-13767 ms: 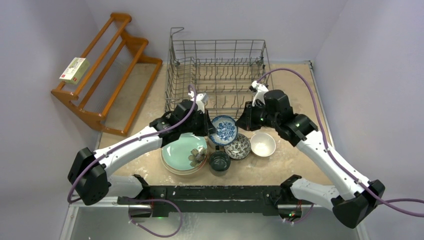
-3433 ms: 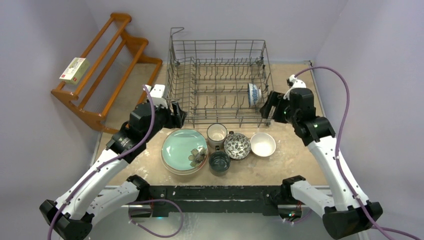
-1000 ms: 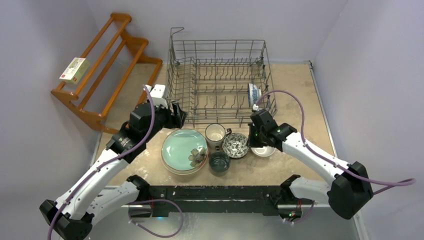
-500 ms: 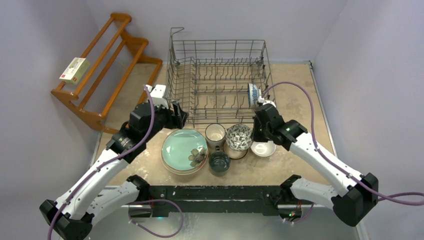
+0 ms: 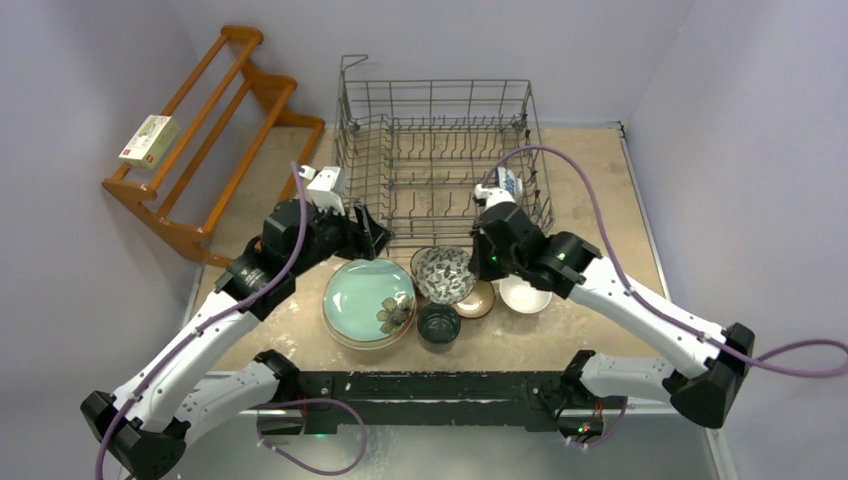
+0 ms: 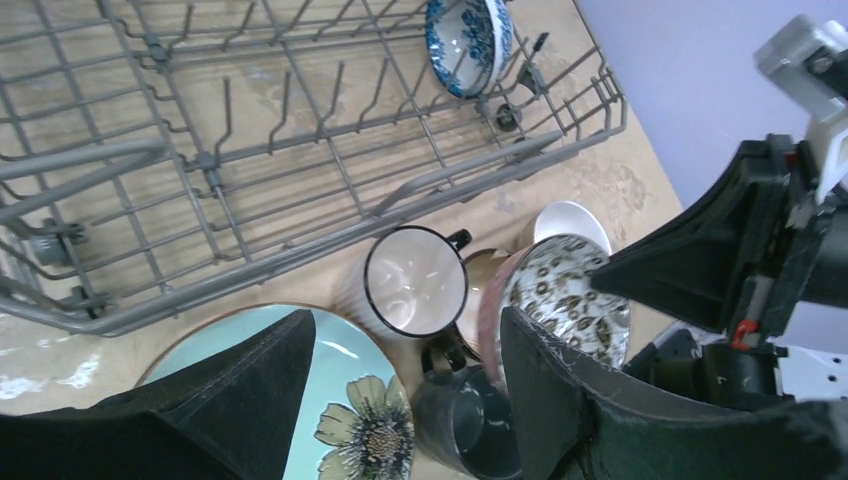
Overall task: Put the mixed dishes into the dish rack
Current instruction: Pick up the bowl from the center of the board.
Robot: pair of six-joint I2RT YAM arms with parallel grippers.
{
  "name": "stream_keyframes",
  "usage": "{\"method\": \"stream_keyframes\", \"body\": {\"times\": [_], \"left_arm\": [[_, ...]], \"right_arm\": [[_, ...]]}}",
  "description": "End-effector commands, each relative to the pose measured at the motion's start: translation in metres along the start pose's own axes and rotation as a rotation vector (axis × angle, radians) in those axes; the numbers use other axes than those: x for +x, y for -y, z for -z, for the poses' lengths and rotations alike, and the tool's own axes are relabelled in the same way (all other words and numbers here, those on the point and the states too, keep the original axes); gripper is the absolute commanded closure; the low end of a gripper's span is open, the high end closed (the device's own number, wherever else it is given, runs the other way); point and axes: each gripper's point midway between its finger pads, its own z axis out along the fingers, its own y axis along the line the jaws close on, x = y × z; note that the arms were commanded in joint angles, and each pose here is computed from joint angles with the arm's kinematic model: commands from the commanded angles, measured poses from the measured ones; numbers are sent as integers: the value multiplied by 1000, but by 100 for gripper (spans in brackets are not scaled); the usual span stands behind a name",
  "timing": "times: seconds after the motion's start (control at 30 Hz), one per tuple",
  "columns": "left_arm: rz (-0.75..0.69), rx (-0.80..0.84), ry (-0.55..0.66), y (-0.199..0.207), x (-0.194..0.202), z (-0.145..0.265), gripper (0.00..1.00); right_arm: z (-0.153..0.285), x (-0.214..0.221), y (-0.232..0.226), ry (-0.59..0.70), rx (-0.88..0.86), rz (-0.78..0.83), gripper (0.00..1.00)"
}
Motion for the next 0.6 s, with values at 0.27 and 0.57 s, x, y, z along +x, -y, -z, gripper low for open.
{"method": "stream_keyframes", "body": {"times": [0.27,0.57], "left_arm": [[-24,12,-167,31,33,-2,37],[-83,-169,-258,-7,55,7,40]], "right_arm": [[-19,-14,-82,57,-103,149,100],[-25,-17,-92,71,-126,170,100]]}}
